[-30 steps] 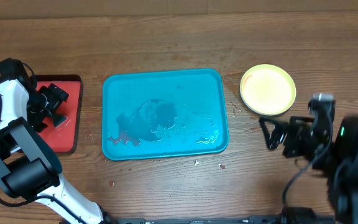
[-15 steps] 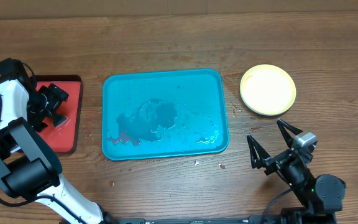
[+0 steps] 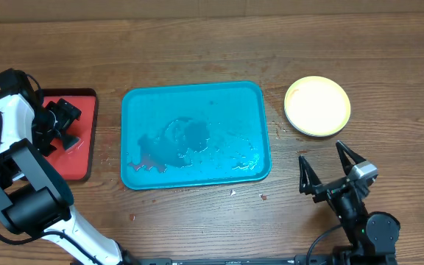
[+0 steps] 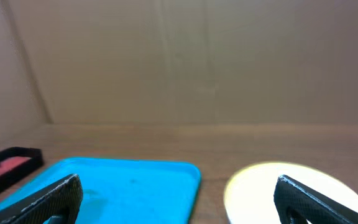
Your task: Clean dirty plates on tray and stack at the side
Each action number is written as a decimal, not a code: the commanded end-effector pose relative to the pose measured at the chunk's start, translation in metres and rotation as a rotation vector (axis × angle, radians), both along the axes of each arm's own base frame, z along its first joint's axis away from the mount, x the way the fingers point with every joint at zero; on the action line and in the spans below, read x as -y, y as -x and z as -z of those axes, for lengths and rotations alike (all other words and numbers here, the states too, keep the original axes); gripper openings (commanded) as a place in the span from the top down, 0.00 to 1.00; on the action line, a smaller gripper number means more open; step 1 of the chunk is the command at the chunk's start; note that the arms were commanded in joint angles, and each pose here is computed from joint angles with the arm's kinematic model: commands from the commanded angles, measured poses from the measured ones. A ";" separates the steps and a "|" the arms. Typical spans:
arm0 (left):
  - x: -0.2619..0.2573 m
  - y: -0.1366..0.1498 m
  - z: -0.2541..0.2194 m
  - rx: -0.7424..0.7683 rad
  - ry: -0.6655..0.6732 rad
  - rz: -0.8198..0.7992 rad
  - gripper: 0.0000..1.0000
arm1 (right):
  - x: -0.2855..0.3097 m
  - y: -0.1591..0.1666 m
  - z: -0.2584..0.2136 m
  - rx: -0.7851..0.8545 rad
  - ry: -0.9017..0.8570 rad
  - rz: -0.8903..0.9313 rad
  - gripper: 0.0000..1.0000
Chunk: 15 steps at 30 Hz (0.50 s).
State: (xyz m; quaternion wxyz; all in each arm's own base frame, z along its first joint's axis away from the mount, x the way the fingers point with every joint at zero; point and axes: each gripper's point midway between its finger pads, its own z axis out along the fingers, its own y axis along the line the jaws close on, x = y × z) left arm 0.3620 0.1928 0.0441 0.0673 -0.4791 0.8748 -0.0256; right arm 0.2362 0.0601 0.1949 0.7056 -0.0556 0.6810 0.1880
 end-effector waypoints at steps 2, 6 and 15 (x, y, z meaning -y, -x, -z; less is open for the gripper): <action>-0.003 -0.001 0.003 -0.003 0.001 0.003 0.00 | 0.031 -0.008 0.025 -0.090 0.002 0.187 0.00; -0.003 -0.001 0.003 -0.003 0.001 0.003 0.00 | 0.037 -0.009 0.025 -0.092 0.001 0.227 0.00; -0.003 -0.001 0.003 -0.003 0.001 0.003 0.00 | 0.037 -0.009 0.024 -0.089 0.001 0.227 0.00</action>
